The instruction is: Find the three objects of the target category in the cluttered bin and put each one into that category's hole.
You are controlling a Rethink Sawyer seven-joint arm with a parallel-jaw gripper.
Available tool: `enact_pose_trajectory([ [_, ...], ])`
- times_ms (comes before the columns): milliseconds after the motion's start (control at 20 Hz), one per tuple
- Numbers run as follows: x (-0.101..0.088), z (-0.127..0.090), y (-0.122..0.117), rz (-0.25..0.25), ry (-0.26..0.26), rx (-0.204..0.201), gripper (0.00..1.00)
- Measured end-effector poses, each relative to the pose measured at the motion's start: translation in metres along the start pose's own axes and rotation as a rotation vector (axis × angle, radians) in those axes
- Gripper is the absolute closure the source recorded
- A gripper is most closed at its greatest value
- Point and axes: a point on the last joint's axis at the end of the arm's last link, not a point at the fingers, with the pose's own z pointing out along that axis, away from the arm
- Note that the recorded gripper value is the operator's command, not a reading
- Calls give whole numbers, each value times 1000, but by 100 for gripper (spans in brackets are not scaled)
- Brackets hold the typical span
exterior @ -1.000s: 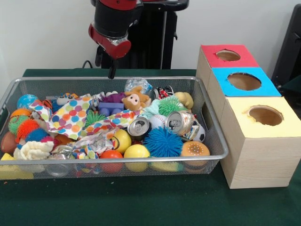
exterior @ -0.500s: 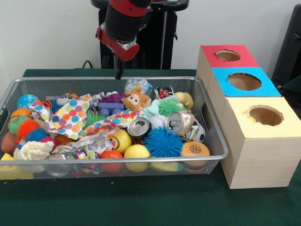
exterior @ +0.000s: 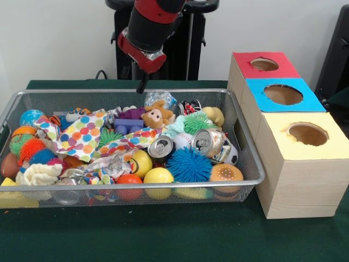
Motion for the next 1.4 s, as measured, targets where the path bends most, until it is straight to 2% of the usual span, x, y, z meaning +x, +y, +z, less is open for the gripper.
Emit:
enact_pose_trajectory([
  [850, -3, -9, -2, 24, -25, 10, 0],
  [1400, 0, 1, 4, 52, -13, 14, 0],
])
